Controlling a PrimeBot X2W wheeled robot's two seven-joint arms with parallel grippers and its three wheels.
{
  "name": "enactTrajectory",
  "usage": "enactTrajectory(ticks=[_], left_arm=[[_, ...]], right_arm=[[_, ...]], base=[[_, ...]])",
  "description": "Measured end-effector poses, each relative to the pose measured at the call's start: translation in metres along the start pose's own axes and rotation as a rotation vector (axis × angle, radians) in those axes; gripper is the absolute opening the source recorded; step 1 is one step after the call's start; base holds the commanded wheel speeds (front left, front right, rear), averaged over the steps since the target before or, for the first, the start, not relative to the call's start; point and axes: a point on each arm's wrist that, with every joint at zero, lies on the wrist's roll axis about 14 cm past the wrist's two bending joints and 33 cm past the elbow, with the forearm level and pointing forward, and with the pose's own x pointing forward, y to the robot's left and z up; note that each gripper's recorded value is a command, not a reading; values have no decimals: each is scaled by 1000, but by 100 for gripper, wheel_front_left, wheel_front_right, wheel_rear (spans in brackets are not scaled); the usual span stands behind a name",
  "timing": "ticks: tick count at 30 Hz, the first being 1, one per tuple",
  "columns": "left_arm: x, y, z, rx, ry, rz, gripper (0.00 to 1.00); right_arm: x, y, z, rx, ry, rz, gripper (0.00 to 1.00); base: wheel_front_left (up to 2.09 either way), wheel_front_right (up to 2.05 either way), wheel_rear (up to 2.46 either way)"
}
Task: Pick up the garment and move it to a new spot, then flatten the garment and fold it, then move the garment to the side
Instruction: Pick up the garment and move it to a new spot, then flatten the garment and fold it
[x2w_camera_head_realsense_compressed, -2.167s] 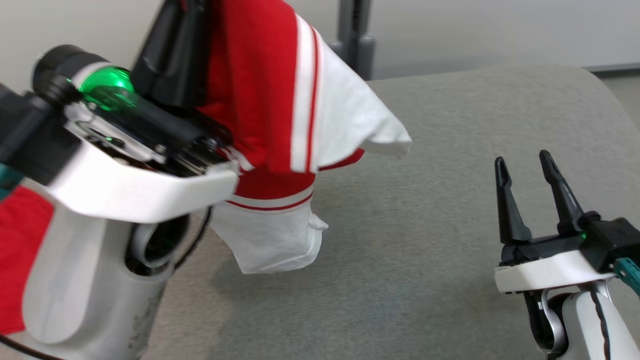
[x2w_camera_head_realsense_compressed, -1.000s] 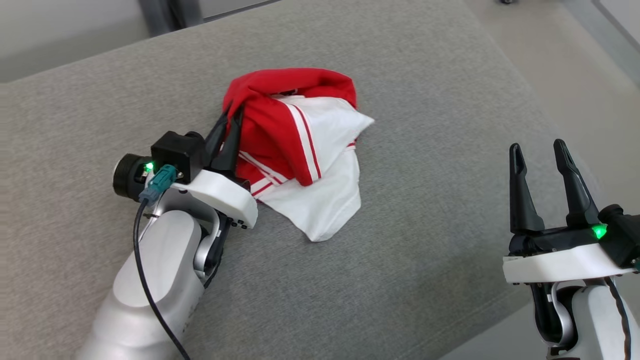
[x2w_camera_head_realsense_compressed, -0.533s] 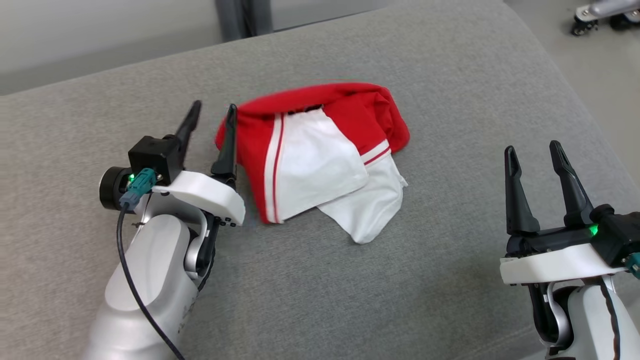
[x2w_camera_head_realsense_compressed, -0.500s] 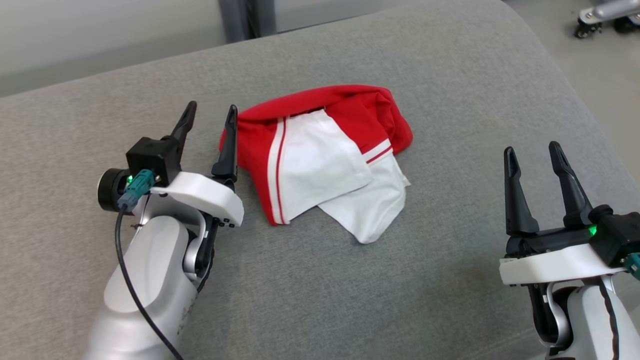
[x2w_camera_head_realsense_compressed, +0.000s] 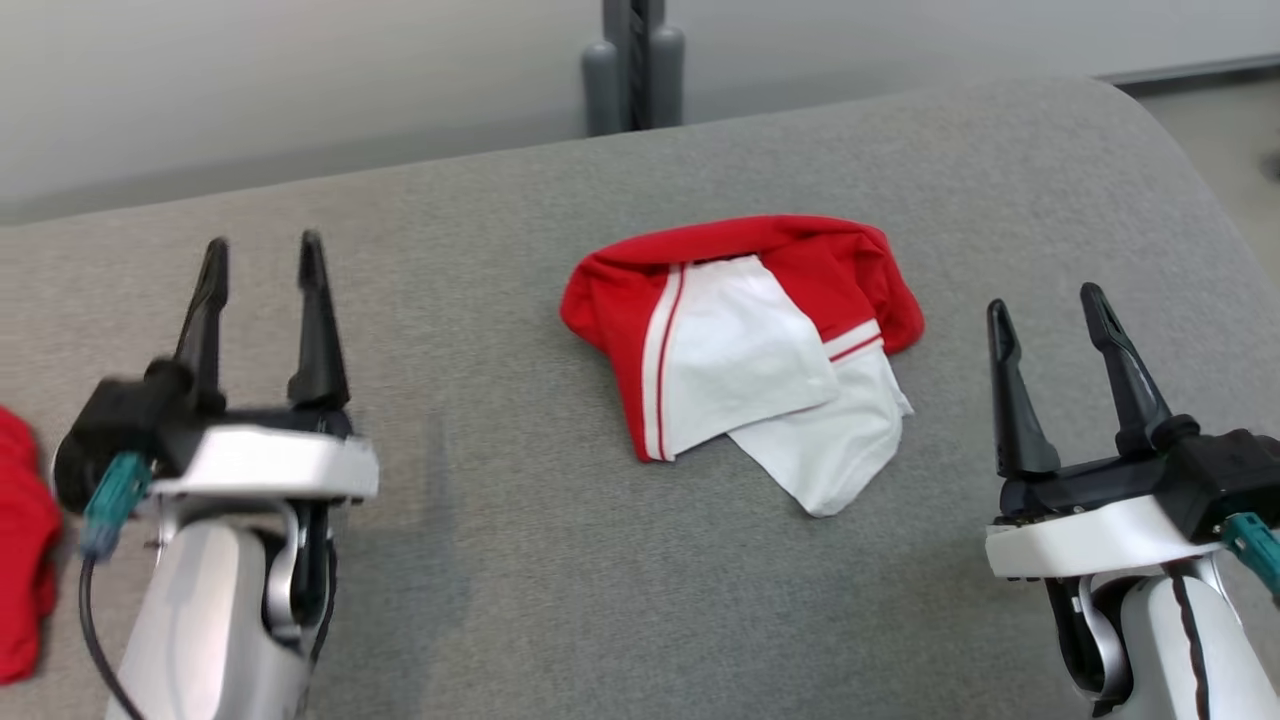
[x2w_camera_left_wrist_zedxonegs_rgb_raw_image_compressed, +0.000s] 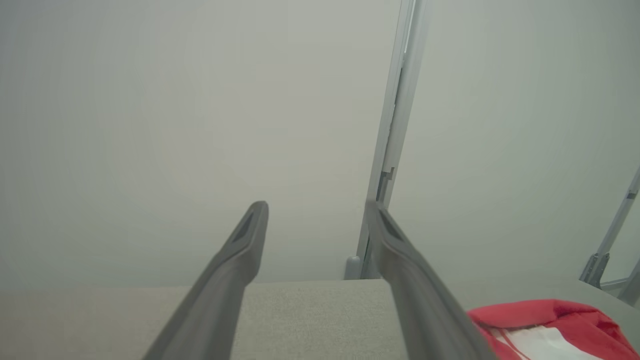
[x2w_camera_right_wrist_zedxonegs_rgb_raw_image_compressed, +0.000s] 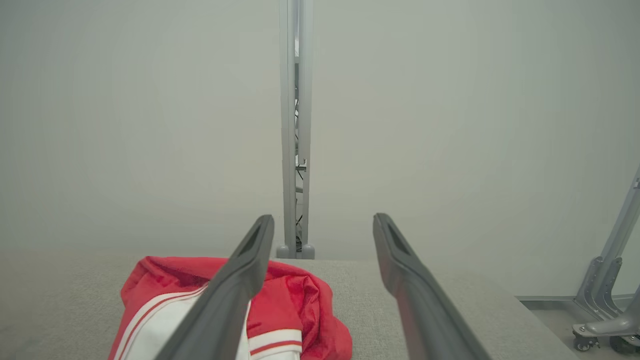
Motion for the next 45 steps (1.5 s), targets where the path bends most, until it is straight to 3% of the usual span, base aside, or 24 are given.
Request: enactTrajectory(ticks=[7,16,34,42,45], left_arm=[[-54,33,16,86,-25,86,100],[-98,44,9,139,27,122,100],[-116,44,-5,119,79,147,100],[-120,47,-9,107,94,158,100],[-128,49,-19,101,131,163,100]], right_arm=[[4,24,4,-12,-18,68,100],[4,46,-2,13,-2,124,100],[9,67,-20,44,43,182,100],[10,108,-62,42,171,308,100],[10,119,-92,-24,276,385,100]], base=[[0,0,0],[0,0,0],[0,0,0],[0,0,0],[0,0,0]])
